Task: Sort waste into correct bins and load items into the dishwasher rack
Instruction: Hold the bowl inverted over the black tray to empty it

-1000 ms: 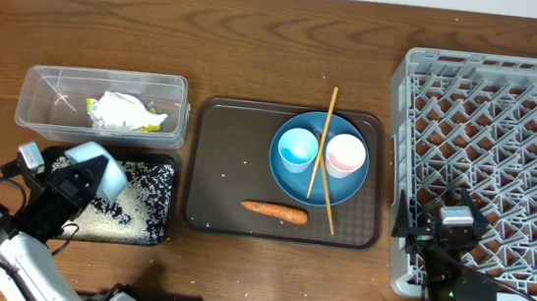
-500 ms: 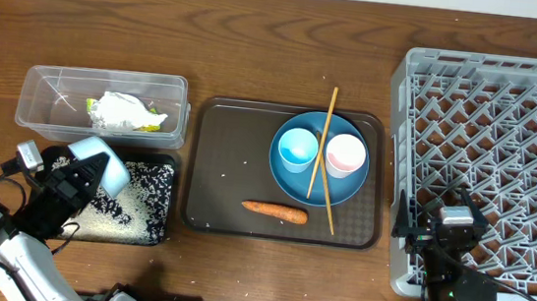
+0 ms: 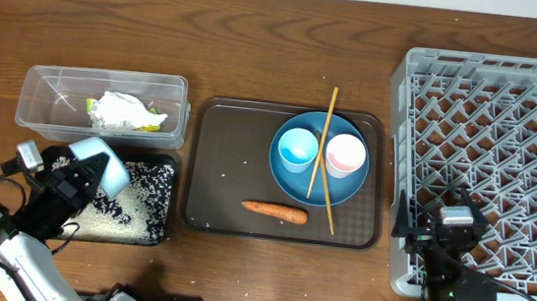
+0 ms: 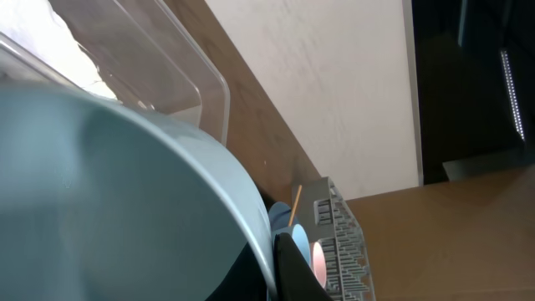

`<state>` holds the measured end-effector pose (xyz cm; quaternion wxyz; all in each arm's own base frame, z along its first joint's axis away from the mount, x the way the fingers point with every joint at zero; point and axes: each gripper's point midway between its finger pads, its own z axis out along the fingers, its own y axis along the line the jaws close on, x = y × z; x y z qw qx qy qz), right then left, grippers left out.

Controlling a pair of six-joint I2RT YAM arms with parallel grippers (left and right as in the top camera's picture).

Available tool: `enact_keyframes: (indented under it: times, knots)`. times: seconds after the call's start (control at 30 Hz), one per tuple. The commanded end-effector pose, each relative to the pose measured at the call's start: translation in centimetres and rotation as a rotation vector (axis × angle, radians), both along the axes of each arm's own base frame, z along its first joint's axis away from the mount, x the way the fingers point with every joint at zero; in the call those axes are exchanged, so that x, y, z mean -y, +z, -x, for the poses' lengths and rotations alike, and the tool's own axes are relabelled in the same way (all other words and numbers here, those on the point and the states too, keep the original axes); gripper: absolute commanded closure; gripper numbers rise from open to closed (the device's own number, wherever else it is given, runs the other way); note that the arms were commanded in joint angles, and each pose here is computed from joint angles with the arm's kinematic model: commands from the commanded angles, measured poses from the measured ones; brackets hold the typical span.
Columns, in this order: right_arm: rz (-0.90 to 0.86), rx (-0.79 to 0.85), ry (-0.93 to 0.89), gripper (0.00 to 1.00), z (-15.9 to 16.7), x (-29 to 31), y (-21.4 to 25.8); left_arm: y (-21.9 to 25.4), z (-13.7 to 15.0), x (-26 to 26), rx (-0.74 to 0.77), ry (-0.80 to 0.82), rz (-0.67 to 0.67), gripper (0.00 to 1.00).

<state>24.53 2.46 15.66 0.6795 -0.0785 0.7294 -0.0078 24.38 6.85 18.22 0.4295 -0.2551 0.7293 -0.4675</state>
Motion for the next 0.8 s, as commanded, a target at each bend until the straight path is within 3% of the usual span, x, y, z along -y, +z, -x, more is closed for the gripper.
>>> enact_keyframes:
  times: [0.0,0.07,0.3,0.47,0.63,0.7,0.77]
  knots:
    - [0.011,-0.004,-0.002,0.01,0.0,0.1,-0.1,1.3,0.2,0.8,0.087,-0.042,0.034,0.94]
    - [0.011,-0.004,-0.002,0.01,0.0,0.1,-0.1,2.2,0.3,1.2,0.155,-0.068,0.021,0.94]
    - [0.011,-0.004,-0.002,0.01,0.0,0.1,-0.1,2.1,0.3,1.2,0.154,-0.067,0.021,0.94]
    - [0.011,-0.004,-0.002,0.01,0.0,0.1,-0.1,-0.9,0.2,0.1,-0.041,0.01,0.01,0.94]
    - [0.011,-0.004,-0.002,0.01,0.0,0.1,-0.1,-0.7,0.1,0.1,-0.064,0.023,0.074,0.94]
    - [0.011,-0.004,-0.002,0.01,0.0,0.1,-0.1,1.4,0.2,0.9,0.076,-0.042,0.078,0.94]
    - [0.011,-0.004,-0.002,0.01,0.0,0.1,-0.1,2.2,0.3,1.4,0.125,-0.069,0.076,0.94]
